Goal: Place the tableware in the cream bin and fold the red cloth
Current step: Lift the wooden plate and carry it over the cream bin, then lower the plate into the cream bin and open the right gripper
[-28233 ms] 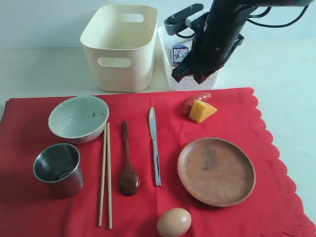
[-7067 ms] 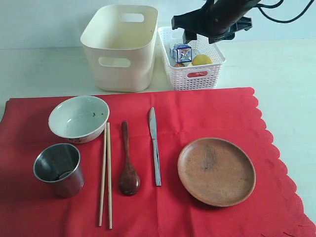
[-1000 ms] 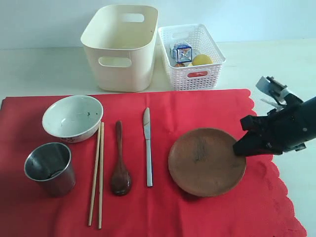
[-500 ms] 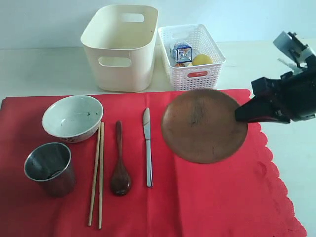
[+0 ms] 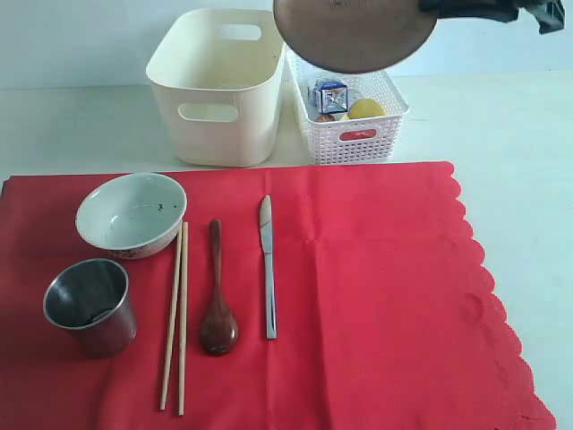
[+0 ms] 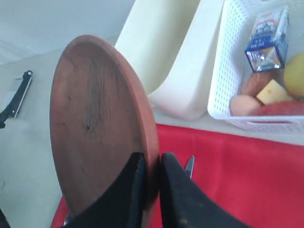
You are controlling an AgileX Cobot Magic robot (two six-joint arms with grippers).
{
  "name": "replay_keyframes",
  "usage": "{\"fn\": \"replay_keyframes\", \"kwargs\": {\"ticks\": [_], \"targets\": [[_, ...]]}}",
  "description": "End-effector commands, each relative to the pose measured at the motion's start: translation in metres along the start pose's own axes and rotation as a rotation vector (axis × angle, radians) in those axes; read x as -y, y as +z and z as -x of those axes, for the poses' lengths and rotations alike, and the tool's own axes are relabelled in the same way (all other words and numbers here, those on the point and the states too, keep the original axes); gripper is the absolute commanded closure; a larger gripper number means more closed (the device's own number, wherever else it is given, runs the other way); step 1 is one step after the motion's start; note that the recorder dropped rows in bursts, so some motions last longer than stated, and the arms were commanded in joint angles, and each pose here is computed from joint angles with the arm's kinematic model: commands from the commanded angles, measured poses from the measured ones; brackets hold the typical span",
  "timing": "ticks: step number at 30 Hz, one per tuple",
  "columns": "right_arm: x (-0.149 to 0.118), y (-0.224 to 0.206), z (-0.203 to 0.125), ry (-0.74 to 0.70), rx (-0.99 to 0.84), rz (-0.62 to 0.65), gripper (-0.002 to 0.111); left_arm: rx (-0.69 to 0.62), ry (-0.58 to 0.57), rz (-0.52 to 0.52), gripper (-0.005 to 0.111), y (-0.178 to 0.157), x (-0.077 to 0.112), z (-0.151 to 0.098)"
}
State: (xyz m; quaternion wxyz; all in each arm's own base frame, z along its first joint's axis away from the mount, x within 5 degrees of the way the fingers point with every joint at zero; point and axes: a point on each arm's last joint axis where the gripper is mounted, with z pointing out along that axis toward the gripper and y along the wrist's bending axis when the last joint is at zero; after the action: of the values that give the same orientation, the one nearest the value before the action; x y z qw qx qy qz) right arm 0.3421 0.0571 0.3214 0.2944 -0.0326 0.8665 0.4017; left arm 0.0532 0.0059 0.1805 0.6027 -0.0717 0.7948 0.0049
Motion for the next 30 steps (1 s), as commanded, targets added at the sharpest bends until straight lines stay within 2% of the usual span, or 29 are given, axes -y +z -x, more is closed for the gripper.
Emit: {"fn": "replay_keyframes", "kwargs": {"ticks": [1, 6, 17, 30], "targets": [[-0.003, 0.014, 0.033, 0.031, 0.042, 0.035, 0.108, 0.013, 0.009, 0.002, 0.045, 0.0, 0.0, 0.001], [-0.01, 0.059, 0.057, 0.011, 0.021, 0.061, 0.108, 0.013, 0.009, 0.002, 0.045, 0.0, 0.0, 0.001], [-0.002, 0.149, 0.068, 0.029, -0.053, 0.039, 0.108, 0.013, 0.009, 0.002, 0.045, 0.0, 0.0, 0.001], [0.004, 0.204, 0.071, 0.057, -0.059, 0.046, 0.108, 0.013, 0.009, 0.002, 0.045, 0.0, 0.0, 0.001]]}}
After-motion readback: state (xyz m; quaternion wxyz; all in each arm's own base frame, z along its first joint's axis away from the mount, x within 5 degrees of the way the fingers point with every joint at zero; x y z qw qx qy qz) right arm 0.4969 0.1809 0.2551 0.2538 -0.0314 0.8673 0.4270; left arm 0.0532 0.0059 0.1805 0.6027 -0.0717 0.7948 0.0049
